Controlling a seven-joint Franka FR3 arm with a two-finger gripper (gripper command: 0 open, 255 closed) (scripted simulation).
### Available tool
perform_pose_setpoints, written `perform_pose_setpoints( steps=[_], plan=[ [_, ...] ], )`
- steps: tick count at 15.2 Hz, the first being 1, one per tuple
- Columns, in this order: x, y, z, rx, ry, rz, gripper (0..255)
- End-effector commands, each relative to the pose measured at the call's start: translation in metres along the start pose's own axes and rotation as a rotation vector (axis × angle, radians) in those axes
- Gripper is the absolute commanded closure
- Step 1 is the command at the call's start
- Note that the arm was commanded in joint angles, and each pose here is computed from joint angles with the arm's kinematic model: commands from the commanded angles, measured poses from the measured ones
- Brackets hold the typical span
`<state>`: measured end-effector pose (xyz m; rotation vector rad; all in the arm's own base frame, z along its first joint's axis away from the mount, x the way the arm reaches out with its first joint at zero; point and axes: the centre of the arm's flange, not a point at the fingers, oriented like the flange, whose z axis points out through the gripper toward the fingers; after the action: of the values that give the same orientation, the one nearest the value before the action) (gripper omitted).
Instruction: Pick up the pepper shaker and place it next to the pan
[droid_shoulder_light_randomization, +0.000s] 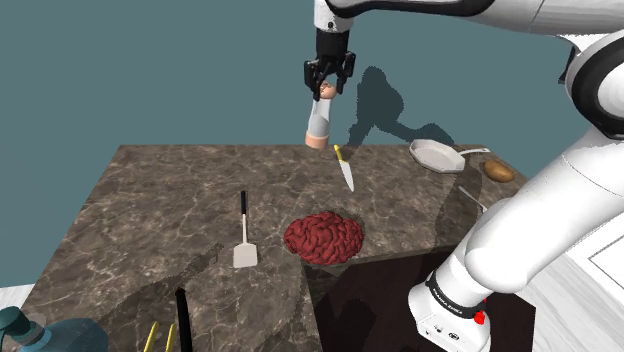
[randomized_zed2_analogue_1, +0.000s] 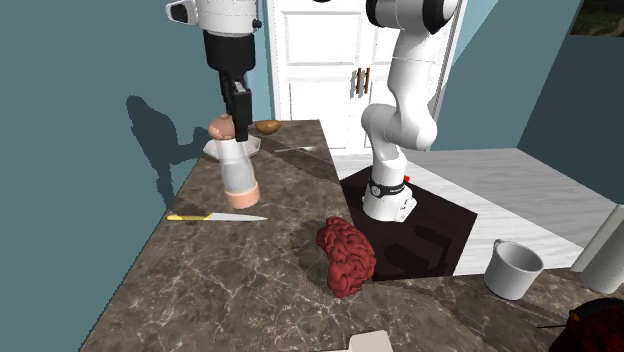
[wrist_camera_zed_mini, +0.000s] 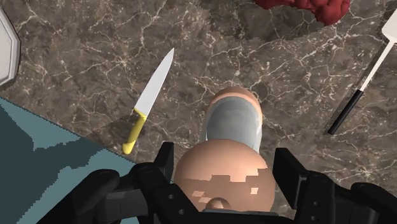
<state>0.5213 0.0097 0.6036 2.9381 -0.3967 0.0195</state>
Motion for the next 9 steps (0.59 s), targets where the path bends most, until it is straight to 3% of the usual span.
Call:
perform_pose_setpoints(
  steps=[1,9],
  plan=[
    [0.001,0.002,-0.011,0.000,0.000,0.000,255],
    [0.002,0.009,-0.050,0.000,0.000,0.000,255]
  ],
)
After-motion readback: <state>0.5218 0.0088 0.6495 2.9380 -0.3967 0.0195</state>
